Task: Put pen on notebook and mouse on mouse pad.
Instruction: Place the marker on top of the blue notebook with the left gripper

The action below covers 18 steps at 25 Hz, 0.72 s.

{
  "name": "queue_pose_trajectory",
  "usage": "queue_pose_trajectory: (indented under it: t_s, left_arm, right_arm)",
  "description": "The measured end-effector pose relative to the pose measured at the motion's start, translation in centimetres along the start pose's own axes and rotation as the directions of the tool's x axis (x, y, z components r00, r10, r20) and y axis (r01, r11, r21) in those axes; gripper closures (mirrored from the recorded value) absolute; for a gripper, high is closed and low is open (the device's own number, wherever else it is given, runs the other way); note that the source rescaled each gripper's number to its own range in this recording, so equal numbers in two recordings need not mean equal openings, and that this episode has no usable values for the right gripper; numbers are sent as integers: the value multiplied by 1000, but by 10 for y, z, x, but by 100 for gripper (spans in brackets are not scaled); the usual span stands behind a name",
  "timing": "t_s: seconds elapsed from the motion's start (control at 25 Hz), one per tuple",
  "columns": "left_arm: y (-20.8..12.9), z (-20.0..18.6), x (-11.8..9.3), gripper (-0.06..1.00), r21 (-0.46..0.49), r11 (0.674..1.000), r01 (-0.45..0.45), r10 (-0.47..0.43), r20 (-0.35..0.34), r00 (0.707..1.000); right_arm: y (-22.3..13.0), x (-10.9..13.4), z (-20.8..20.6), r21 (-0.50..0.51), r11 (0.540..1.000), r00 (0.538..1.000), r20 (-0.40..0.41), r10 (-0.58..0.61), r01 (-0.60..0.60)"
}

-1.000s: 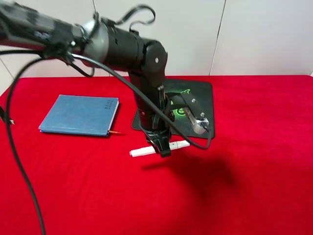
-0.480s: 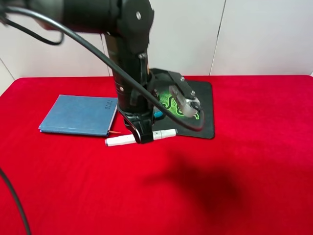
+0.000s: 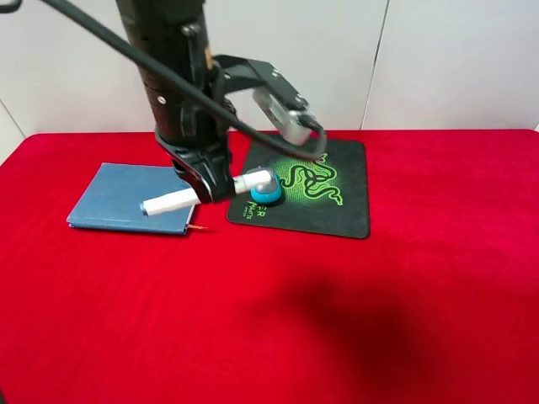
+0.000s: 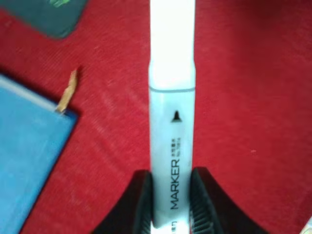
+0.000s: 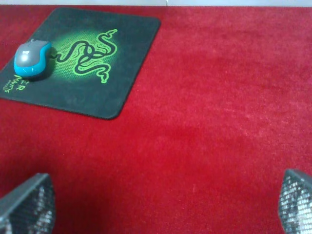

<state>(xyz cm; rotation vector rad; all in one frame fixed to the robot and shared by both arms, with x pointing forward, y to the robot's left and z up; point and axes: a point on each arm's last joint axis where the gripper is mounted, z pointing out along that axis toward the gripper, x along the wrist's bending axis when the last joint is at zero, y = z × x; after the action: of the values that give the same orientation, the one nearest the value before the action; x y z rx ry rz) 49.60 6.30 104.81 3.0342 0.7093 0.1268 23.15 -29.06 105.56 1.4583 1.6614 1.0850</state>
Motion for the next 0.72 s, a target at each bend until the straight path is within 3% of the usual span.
queue_pose_trajectory:
  t_s: [0.32, 0.72]
  left_arm:
    - [-31, 2, 60, 94, 14, 980, 198, -198, -17, 980]
    - [-82, 15, 136, 94, -13, 889, 457, -457, -12, 889]
  right_arm:
    - [0, 0, 0, 0, 1000, 1000, 0, 0, 0]
    - [0, 0, 0, 0, 1000, 1000, 0, 0, 0]
